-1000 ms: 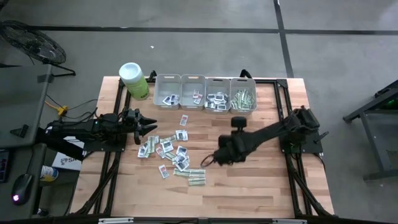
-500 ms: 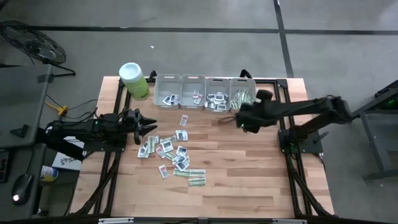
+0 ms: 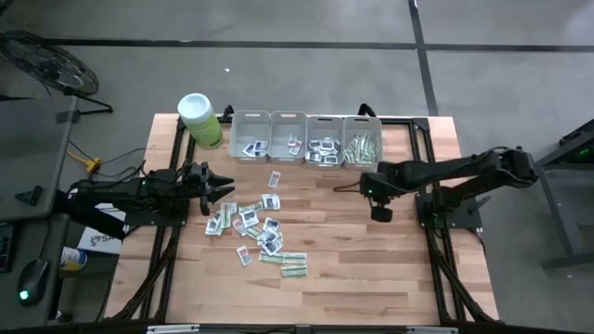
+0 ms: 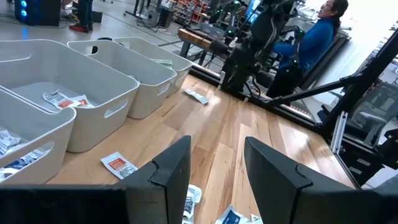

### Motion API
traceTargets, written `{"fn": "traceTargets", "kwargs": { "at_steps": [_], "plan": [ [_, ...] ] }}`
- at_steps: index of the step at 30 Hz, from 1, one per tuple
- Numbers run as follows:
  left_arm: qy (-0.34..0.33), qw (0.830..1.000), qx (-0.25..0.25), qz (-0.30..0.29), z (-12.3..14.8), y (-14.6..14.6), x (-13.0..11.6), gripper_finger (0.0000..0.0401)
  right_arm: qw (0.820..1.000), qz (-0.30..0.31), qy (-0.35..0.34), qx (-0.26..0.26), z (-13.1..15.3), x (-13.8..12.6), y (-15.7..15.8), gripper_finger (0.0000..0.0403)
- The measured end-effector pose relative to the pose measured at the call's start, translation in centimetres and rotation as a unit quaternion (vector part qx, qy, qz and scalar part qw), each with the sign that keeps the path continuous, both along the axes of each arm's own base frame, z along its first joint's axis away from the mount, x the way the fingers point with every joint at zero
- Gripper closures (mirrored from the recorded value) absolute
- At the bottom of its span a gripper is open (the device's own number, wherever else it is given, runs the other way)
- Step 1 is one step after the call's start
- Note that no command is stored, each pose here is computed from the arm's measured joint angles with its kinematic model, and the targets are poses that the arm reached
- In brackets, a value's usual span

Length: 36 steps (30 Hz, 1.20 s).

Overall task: Pick & Place First Aid Supplies
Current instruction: Put the bandage into the right gray bin

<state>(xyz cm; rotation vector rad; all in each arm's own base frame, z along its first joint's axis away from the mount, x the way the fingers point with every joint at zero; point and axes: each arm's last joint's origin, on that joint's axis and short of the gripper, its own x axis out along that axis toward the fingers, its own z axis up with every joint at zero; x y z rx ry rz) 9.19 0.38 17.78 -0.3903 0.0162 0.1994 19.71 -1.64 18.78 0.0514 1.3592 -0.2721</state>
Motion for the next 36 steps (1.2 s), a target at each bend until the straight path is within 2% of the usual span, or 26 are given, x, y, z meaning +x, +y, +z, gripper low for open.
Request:
{"fn": "traceTargets", "kwargs": {
  "at_steps": [5,11,15,22,29,36],
  "plan": [
    [0.001,1.000,0.000,0.001,0.0,0.0,0.0,0.0251,0.999,0.044,0.004,0.004,-1.0,1.0,0.3,0.0360],
    [0.002,1.000,0.000,0.000,0.0,0.0,0.0,0.0251,0.999,0.038,0.035,-0.004,-3.2,1.5,-0.2,0.0272],
    [0.002,1.000,0.000,0.000,0.0,0.0,0.0,0.0251,0.998,0.031,0.051,-0.005,-4.4,1.9,-0.8,0.0243],
    [0.001,1.000,0.000,0.000,0.0,0.0,0.0,0.0251,0.997,0.012,0.068,0.018,-5.2,1.8,-2.7,0.0244],
    [0.001,1.000,0.000,0.000,0.0,0.0,0.0,0.0251,0.994,-0.005,0.047,0.098,-5.2,1.4,-4.6,0.0249],
    [0.002,1.000,0.000,0.000,0.0,0.0,0.0,0.0251,0.993,-0.019,0.043,0.106,-5.9,0.7,-5.2,0.0292]
  ]
}}
